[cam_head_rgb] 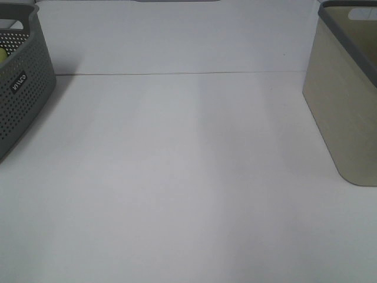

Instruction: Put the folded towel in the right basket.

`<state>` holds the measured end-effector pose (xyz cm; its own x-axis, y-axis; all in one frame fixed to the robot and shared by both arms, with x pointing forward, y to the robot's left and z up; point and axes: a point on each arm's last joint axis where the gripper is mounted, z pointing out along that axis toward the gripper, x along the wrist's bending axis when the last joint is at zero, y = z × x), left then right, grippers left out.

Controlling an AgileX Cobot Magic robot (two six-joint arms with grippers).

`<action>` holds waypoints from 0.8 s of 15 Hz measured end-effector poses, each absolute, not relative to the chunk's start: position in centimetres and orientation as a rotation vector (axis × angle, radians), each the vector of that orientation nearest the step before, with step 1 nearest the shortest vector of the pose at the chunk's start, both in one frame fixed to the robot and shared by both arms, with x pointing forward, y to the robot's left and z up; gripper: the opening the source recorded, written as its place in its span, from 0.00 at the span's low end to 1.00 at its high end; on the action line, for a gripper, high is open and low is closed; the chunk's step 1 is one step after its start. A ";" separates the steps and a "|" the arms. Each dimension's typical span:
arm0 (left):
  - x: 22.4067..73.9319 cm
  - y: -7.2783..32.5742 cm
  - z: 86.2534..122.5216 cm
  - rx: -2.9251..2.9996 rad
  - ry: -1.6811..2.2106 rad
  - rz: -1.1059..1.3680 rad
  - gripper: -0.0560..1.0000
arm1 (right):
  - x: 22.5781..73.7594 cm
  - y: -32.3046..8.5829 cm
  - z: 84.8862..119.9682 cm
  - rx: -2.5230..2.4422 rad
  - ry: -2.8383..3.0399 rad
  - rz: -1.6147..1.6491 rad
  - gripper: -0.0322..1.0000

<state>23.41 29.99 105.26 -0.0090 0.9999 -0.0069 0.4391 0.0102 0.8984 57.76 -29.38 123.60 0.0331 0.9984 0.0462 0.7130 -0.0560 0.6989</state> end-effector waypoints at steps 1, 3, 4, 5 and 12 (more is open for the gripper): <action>23.4 30.0 105.3 1.525 1.546 0.958 0.99 | 55.0 -29.6 124.1 1.813 1.720 0.739 0.97; 23.4 30.0 105.3 1.525 1.546 0.958 0.99 | 48.3 -30.0 125.2 1.775 1.681 0.731 0.97; 23.4 30.0 105.3 1.525 1.546 0.958 0.99 | 45.4 -30.1 124.6 1.775 1.680 0.724 0.97; 23.4 30.0 105.3 1.525 1.546 0.958 0.99 | 42.2 -30.1 124.0 1.769 1.674 0.732 0.97; 23.4 30.0 105.3 1.525 1.546 0.958 0.99 | 25.6 -30.3 113.9 1.634 1.545 0.880 0.96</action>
<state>23.41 29.99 105.26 -0.0090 0.9999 -0.0069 0.4391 0.0102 0.8984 25.55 -30.33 113.89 0.0531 0.9986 0.0055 0.5142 -0.0320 0.8571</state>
